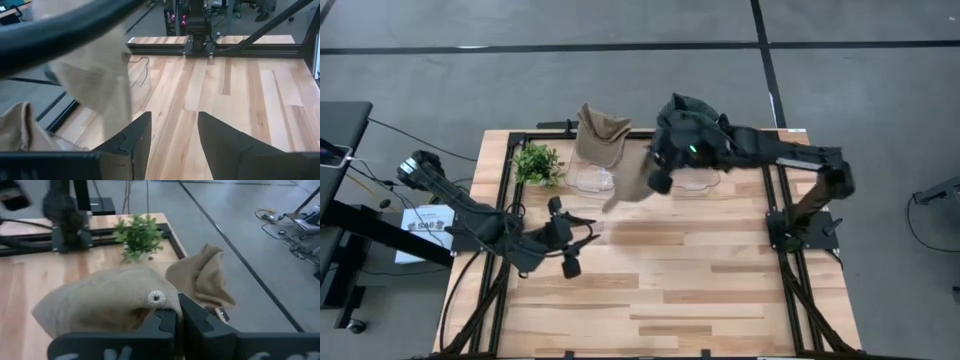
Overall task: Pick & Place hat
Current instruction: Put the brown cap into the left transparent bin
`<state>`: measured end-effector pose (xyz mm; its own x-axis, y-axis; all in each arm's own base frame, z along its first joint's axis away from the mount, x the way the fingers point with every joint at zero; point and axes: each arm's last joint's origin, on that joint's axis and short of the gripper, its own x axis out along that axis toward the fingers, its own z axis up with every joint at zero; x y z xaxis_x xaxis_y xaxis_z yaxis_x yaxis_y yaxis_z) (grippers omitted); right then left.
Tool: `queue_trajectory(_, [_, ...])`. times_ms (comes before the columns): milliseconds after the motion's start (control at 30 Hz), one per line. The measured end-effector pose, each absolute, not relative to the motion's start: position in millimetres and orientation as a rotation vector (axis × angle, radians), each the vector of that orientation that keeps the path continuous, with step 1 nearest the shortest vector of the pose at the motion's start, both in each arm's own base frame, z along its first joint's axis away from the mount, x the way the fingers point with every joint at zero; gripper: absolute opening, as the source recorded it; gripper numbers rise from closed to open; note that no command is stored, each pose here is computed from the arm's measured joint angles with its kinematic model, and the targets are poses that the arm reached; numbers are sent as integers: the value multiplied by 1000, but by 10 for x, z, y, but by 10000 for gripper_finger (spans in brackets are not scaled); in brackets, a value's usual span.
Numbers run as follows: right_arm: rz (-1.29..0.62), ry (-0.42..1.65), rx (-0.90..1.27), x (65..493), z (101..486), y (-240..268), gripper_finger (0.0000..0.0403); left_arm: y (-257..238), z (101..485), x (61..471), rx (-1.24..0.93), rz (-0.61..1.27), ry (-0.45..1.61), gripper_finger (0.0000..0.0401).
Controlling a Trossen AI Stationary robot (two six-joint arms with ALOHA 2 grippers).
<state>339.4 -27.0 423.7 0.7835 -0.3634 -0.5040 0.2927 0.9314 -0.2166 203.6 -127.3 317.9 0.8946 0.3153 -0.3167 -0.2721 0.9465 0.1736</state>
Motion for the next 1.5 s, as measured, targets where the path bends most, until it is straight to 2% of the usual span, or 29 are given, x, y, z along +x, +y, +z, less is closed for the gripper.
queue_trajectory(333, [-395,591,-142,4094,4304,-941,0,-1154,3206,1881,154,315,398,158])
queue_trajectory(533, [-422,558,-125,4329,4092,-1193,0,-1134,3172,1855,194,321,435,158])
queue_trajectory(767, [-441,561,-104,4435,3932,-1364,0,-1128,3161,1848,206,325,444,158])
queue_trajectory(1167, [-374,397,-94,4521,4053,-1352,0,-1125,3156,1844,213,325,451,158])
queue_trajectory(1500, [-382,482,-57,4557,3898,-1360,0,-1123,3153,1842,211,326,453,158])
